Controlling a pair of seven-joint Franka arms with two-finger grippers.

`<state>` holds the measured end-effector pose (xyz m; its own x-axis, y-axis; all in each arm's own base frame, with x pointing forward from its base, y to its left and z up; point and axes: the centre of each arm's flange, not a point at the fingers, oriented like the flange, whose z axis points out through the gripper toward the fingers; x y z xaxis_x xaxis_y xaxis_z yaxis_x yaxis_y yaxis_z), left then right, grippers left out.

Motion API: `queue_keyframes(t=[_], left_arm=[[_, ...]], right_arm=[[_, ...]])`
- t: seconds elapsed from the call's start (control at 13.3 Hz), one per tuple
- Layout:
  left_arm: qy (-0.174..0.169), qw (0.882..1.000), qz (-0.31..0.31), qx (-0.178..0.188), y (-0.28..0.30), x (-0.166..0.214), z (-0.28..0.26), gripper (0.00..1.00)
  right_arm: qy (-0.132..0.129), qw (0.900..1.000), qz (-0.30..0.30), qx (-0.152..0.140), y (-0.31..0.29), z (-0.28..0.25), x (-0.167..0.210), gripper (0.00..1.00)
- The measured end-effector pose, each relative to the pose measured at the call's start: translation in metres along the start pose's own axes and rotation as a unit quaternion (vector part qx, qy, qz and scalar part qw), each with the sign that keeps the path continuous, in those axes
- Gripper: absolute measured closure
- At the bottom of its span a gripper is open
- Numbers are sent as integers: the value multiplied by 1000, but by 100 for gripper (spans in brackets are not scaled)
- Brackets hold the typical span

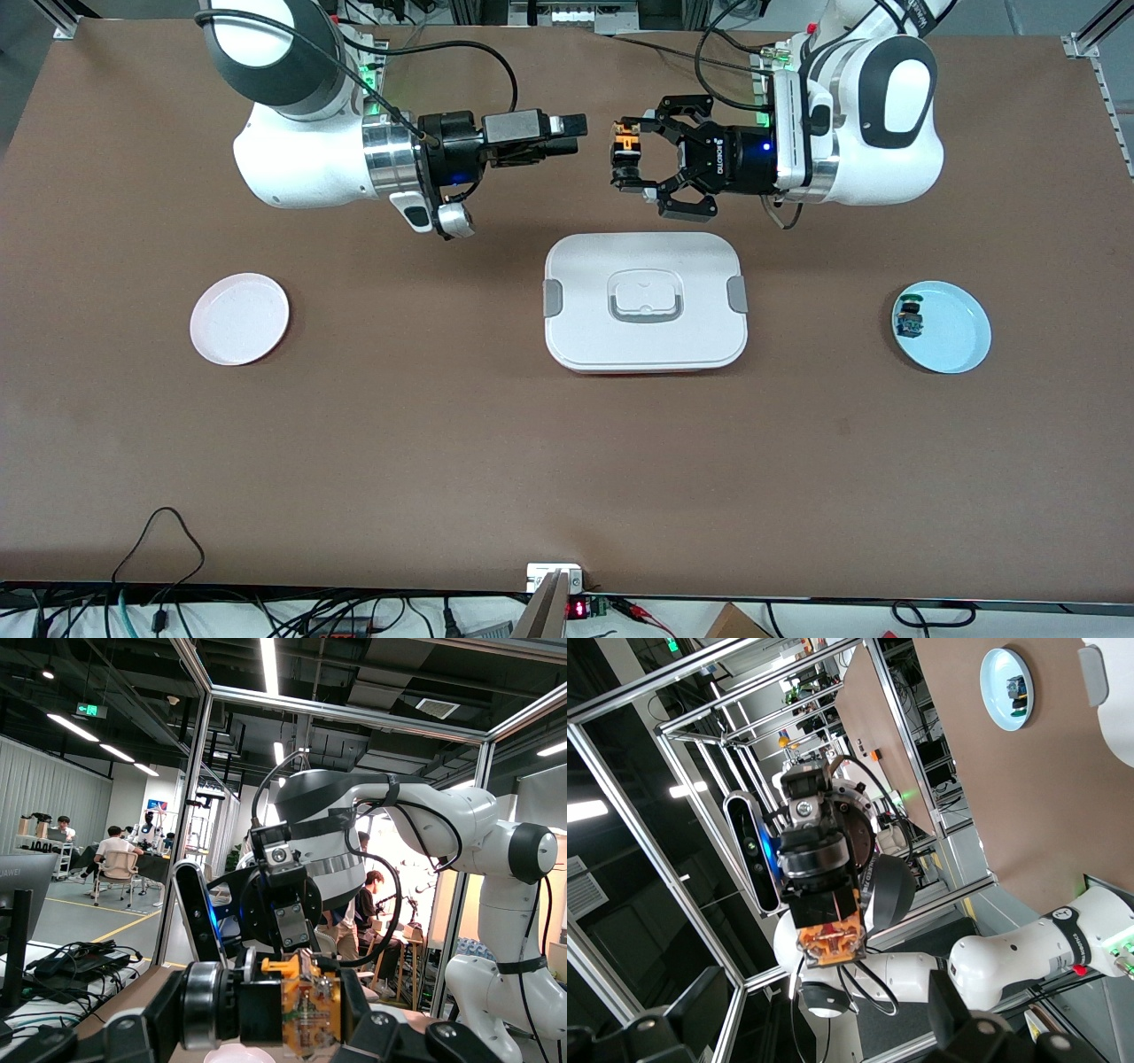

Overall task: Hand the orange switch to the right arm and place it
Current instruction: 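Grasp the orange switch with the right gripper beside the left gripper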

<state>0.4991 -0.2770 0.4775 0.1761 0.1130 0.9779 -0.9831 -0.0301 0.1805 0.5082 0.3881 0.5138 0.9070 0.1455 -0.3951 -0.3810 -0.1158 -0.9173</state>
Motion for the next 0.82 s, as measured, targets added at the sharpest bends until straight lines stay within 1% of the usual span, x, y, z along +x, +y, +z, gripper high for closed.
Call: queue_keyframes(t=[0.22, 0.6, 0.67, 0.82], left_arm=[[1, 1000, 1, 1, -1, 1, -1, 28], [1, 1000, 1, 1, 0, 2, -1, 28], [1, 1000, 1, 1, 0, 2, -1, 28], [1, 1000, 1, 1, 0, 2, -2, 28]], right_arm=[[-1, 1000, -8, 0, -7, 11, -2, 0], [-6, 1000, -29, -6, 3, 26, 9, 0], [-4, 999, -32, -6, 5, 26, 11, 0], [15, 999, -38, -7, 4, 24, 16, 0]])
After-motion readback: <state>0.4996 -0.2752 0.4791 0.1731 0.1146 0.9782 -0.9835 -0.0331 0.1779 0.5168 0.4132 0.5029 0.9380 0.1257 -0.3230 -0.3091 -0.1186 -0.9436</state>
